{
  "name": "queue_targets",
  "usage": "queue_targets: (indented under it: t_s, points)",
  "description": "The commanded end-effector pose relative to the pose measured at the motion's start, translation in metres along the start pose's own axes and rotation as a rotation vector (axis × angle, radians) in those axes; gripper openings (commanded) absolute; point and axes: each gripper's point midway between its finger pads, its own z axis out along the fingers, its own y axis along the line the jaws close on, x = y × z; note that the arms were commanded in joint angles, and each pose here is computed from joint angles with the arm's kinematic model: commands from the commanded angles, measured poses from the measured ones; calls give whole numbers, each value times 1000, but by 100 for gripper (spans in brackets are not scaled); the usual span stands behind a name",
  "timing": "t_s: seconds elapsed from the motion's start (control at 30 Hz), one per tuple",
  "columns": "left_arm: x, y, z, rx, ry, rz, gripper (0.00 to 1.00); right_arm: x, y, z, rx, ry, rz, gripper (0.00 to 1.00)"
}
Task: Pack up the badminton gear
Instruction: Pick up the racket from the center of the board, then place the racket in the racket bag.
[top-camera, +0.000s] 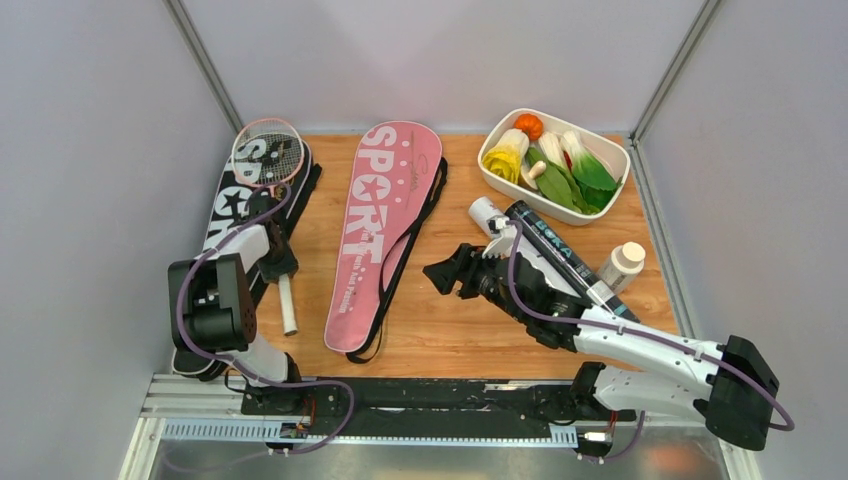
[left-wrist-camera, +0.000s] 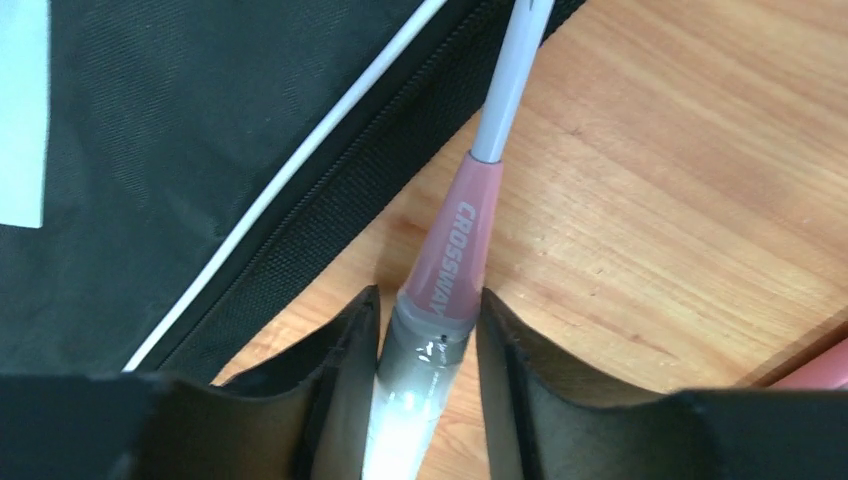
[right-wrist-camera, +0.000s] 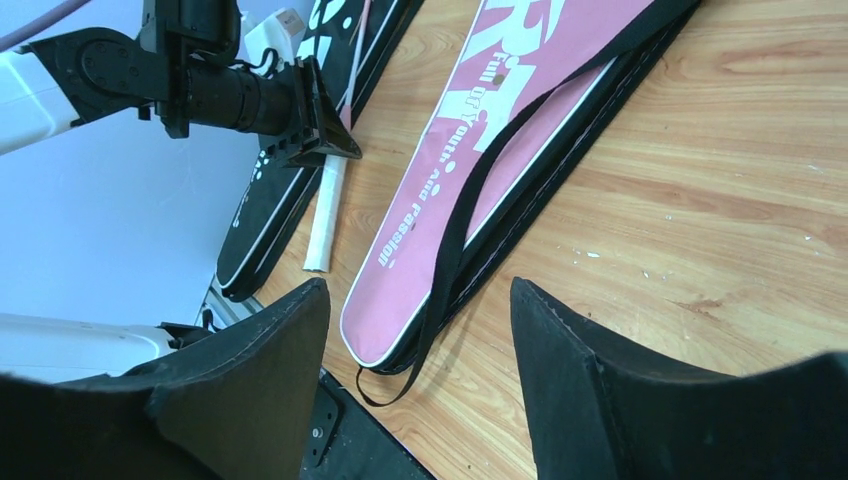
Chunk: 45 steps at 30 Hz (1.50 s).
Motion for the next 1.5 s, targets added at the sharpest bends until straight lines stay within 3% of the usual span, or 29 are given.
queue_targets:
  t_s: [0.0,0.13,0.23,0.57,0.87,1.13,1.23,1.47]
  points:
    - [8,-5,10,21,44,0,39,-13,5,-7,-15,-55,-9,69]
    - [8,-10,3,60,38,15,22,-10,4,-5,-16,-45,1,70]
    - [-2,-16,-21,121,-30,17,2,2,3,-1,-30,-14,27,70]
    - [-19,-42,-110,402,-293,13,0,3,29,34,-67,27,48,69]
    - [36,-83,-120,646,-221,-1,0,1,37,70,-26,39,78,69]
    - [48,-120,-158,852,-214,-10,0,18,62,139,-53,117,44,68]
    - [49,-122,-169,875,-228,21,0,27,72,158,-61,184,35,68]
    - [47,-120,-183,903,-295,56,0,21,90,187,-92,167,103,69]
